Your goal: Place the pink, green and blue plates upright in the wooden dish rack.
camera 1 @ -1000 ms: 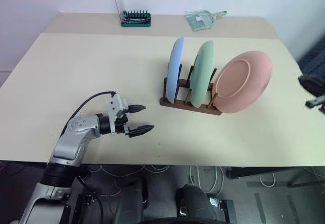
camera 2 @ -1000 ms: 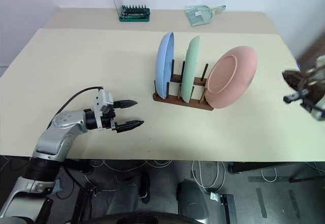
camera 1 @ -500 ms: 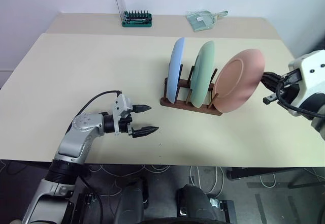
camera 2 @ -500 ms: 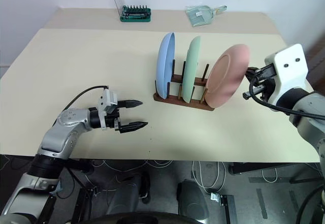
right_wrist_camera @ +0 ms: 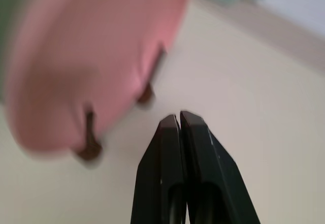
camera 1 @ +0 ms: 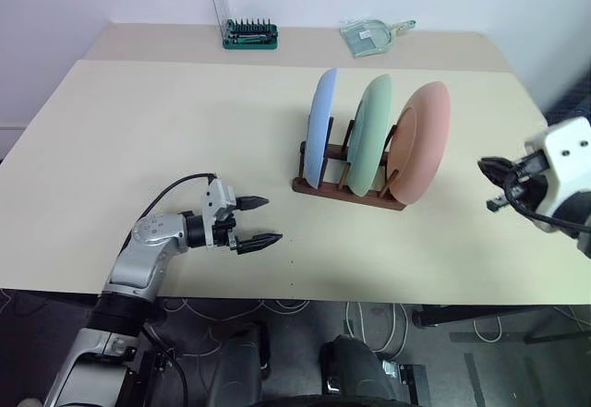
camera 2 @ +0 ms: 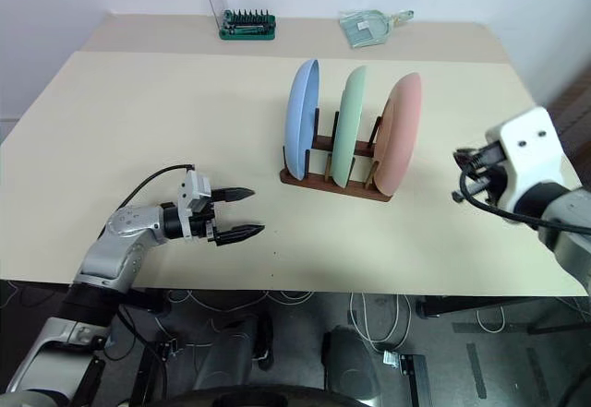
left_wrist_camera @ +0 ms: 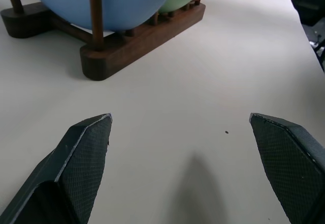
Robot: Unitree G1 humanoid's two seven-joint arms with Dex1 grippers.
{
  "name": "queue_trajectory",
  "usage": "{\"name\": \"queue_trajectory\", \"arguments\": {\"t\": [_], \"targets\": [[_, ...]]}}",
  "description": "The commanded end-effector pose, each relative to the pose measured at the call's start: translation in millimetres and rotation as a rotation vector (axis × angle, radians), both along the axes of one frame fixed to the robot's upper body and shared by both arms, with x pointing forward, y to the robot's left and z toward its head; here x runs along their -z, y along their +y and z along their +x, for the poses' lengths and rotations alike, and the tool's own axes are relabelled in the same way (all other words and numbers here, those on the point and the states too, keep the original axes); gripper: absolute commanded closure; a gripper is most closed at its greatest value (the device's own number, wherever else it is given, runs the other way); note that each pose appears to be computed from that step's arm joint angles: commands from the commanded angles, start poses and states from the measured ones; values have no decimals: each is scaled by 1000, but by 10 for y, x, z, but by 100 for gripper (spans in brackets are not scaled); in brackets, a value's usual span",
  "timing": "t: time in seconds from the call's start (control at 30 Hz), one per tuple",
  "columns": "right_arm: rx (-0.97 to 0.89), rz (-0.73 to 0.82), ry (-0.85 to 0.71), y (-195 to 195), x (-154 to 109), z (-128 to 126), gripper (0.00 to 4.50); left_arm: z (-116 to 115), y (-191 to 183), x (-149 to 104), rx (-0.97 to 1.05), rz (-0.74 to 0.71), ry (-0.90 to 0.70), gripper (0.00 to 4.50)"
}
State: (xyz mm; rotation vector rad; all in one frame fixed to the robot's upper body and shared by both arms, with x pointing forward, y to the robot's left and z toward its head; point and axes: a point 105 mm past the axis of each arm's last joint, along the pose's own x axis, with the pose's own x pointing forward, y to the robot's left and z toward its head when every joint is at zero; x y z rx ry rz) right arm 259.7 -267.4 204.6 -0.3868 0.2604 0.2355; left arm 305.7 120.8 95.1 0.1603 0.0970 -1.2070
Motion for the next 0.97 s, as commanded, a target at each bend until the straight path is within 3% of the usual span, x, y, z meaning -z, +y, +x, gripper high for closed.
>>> {"name": "queue_trajectory", "arguments": {"t": [0.03, 0.17, 0.3, 0.57, 0.97], "targets": [[-68, -13, 18, 49, 61, -141, 443, 27, 29, -49, -16, 2, -41, 0], [-210, 59, 95, 320, 328, -300, 443, 111, 136, -25, -86, 17, -53, 0], [-239, 88, 116, 342, 478, -321, 443, 178, 370, -28, -178, 46, -64, 0], [-243, 89, 82, 97, 604, -212, 443, 200, 707, -184, -305, 75, -109, 0], [-156, 38, -44, -169, 821, 2, 443, 54, 753, -256, -391, 62, -99, 0]]}}
